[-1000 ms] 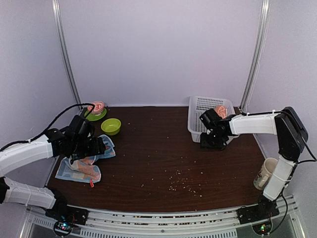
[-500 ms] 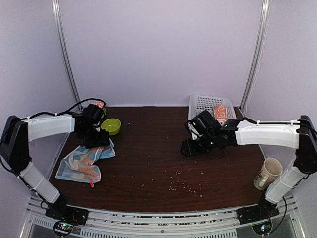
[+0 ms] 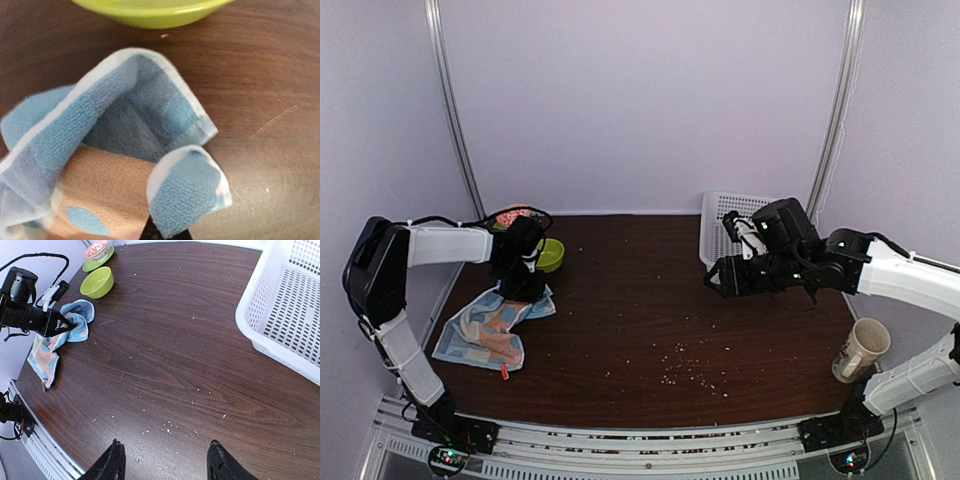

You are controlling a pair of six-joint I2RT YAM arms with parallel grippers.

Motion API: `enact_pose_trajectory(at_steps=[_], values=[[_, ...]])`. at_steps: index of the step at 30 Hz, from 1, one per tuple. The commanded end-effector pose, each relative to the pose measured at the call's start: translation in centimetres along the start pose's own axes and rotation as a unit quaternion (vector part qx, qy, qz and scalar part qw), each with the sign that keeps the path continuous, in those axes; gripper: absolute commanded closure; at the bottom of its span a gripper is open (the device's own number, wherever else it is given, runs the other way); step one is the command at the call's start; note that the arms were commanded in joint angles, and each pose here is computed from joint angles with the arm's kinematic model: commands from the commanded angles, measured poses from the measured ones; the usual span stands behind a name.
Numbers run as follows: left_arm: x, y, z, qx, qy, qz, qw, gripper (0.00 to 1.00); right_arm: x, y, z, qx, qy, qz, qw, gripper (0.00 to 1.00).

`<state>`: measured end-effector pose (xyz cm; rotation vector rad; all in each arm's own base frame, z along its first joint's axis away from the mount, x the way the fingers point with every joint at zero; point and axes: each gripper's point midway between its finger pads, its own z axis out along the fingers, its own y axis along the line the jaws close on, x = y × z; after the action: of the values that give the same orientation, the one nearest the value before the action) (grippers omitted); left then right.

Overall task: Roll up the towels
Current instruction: Pick up the towel from the corner of the board, then place the towel at the center of the board, then pick up the towel from the center of the board.

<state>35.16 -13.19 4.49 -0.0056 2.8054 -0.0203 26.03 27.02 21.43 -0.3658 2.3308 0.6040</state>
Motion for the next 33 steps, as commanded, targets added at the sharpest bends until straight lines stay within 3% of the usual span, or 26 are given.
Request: enact_pose_trajectory(at_steps=[1, 5, 9, 12, 15, 16, 25, 30, 33], values=[[-2.1, -5.7, -6.1, 0.088, -0.082, 0.073, 0.990, 1.00, -0.4, -1.4, -2.4, 0.030, -0.025, -0.013, 0.999, 0.44], [-1.4, -15.3, -14.4, 0.165, -0.149, 0.179, 0.958, 1.00, -2.2, -2.9, -5.6, 0.064, -0.088, -0.005, 0.994, 0.44], [3.8, -24.9, -19.6, 0.235, -0.152, 0.280, 0.918, 1.00, -3.8, -4.7, -9.6, 0.096, -0.160, 0.020, 0.982, 0.42], [7.4, -25.9, -17.8, 0.229, -0.107, 0.293, 0.922, 0.56, -3.7, -5.5, -11.6, 0.095, -0.188, 0.032, 0.977, 0.40], [9.8, -23.8, -16.0, 0.236, -0.086, 0.253, 0.934, 0.22, -2.1, -5.9, -10.8, 0.094, -0.166, 0.032, 0.981, 0.38], [10.2, -23.0, -16.0, 0.242, -0.089, 0.234, 0.937, 0.05, -1.4, -6.1, -10.2, 0.095, -0.152, 0.033, 0.983, 0.38], [13.3, -13.3, -11.7, 0.152, -0.065, 0.076, 0.983, 0.04, 5.8, -6.9, -3.4, 0.070, -0.058, 0.088, 0.992, 0.40], [12.8, -10.5, -8.6, 0.152, -0.038, -0.031, 0.987, 0.12, 7.2, -7.0, -2.1, 0.061, -0.045, 0.119, 0.990, 0.42], [12.3, -9.9, -8.0, 0.161, -0.038, -0.072, 0.984, 0.11, 7.6, -7.1, -2.1, 0.062, -0.043, 0.124, 0.989, 0.43]])
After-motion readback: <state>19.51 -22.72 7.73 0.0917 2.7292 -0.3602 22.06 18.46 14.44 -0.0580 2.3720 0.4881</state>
